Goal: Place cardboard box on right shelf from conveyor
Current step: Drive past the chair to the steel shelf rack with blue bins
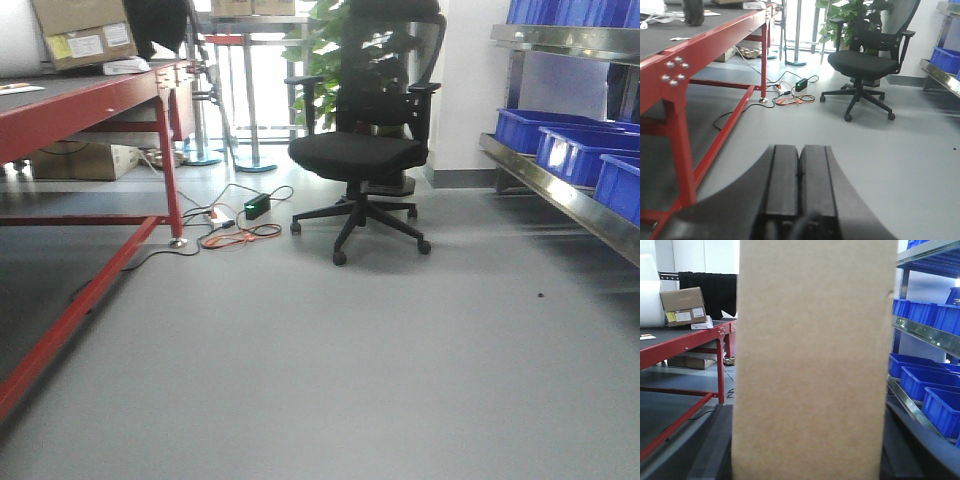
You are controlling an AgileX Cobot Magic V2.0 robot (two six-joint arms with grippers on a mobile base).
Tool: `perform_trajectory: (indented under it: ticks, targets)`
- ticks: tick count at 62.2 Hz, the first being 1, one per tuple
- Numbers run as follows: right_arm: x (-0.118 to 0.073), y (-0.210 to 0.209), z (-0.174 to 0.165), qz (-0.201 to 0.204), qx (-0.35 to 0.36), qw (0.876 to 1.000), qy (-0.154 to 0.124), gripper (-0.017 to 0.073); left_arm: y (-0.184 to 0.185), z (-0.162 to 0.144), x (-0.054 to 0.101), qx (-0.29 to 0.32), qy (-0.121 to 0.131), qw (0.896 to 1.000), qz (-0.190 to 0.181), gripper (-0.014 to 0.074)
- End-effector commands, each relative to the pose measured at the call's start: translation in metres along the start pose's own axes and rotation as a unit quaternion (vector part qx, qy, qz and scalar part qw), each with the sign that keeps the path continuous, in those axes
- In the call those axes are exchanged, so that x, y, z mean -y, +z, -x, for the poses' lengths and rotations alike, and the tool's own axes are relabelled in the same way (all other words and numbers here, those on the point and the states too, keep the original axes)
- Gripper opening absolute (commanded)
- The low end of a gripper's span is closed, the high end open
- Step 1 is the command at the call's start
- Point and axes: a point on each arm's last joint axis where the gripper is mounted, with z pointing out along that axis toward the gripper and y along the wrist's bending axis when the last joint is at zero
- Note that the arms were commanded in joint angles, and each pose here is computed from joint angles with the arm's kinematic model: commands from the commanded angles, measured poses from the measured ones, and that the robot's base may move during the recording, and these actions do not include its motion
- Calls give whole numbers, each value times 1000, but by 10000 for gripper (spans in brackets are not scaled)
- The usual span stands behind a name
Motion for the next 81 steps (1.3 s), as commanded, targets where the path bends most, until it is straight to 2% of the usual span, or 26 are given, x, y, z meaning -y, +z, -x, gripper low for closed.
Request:
perform_trajectory:
  ticks: [1,81]
  targets:
    - [0,-5,19,-4,69,998,-6,345,-1,9,0,47,-2,999,-3,-119]
    - [0,-5,19,-4,69,998,-6,345,-1,9,0,47,-2,999,-3,-119]
